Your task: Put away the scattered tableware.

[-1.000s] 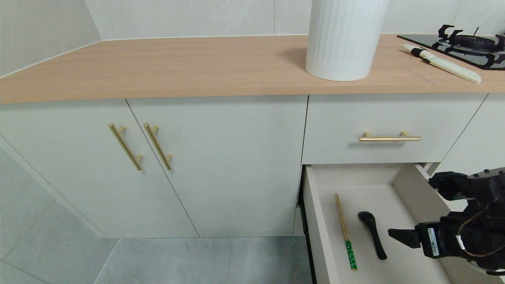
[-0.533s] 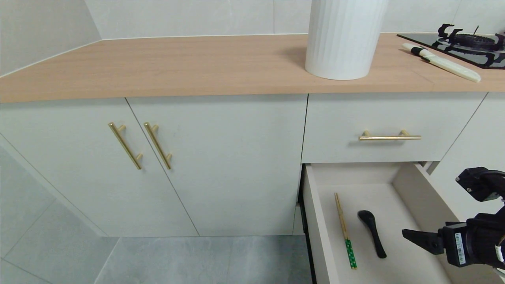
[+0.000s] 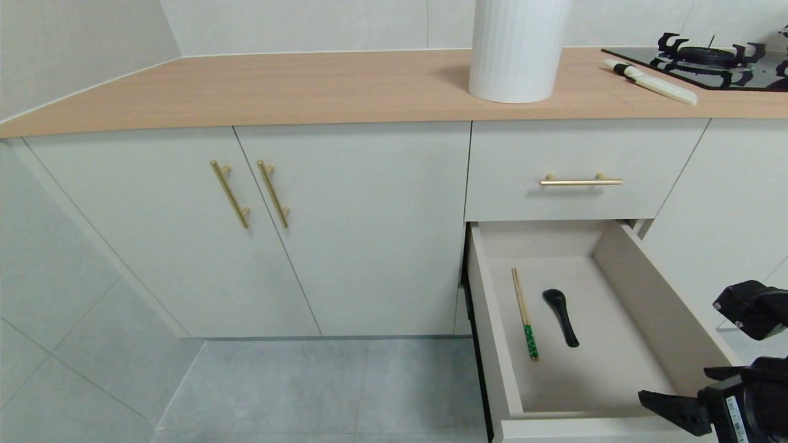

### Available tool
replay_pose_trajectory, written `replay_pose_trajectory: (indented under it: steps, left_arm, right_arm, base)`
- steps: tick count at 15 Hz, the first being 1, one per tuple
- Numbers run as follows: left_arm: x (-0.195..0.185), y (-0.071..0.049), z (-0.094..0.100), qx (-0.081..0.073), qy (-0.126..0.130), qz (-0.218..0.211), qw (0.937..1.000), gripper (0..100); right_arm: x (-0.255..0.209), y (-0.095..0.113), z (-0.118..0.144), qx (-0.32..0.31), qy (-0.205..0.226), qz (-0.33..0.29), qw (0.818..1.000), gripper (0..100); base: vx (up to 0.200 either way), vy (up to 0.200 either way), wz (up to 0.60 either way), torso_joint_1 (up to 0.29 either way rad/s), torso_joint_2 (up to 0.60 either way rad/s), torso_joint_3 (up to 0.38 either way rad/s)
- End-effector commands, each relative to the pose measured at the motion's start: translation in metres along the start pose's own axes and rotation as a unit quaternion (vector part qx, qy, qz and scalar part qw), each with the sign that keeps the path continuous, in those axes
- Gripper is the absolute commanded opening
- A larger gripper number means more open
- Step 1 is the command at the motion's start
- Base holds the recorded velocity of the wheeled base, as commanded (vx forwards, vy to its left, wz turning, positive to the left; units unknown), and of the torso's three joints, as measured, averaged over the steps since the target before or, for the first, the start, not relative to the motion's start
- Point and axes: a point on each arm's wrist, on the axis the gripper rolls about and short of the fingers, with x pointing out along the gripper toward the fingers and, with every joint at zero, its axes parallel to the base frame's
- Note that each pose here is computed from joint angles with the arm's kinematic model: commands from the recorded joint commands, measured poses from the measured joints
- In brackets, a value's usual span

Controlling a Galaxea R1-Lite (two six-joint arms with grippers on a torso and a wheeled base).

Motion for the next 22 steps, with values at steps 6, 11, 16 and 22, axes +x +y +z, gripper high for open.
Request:
replay_pose_trajectory:
  steps: [6, 11, 16, 22]
  left_arm:
    - [0.0, 0.0, 0.0, 0.0, 0.001, 0.0, 1.0, 100]
    - [0.0, 0.0, 0.0, 0.0, 0.001, 0.0, 1.0, 100]
    - [0.0, 0.0, 0.0, 0.0, 0.001, 0.0, 1.0, 100]
    - [0.0, 0.0, 0.0, 0.0, 0.001, 0.0, 1.0, 100]
  right_arm:
    - [-0.014, 0.003, -0.02, -0.076, 0.065, 0.02, 0.995, 100]
    - [0.012, 0.012, -0.025, -0.099, 0.17, 0.014, 0.98, 100]
    - [0.05, 0.024, -0.012, -0.007, 0.22, -0.021, 0.975, 100]
    - [0.054, 0.026, 0.005, 0.048, 0.171, -0.047, 0.983, 100]
  base:
    - [0.0, 0.0, 0.0, 0.0, 0.0, 0.0]
    - [0.0, 0.0, 0.0, 0.0, 0.0, 0.0]
    - [0.0, 0.0, 0.0, 0.0, 0.0, 0.0]
    - [0.0, 0.0, 0.0, 0.0, 0.0, 0.0]
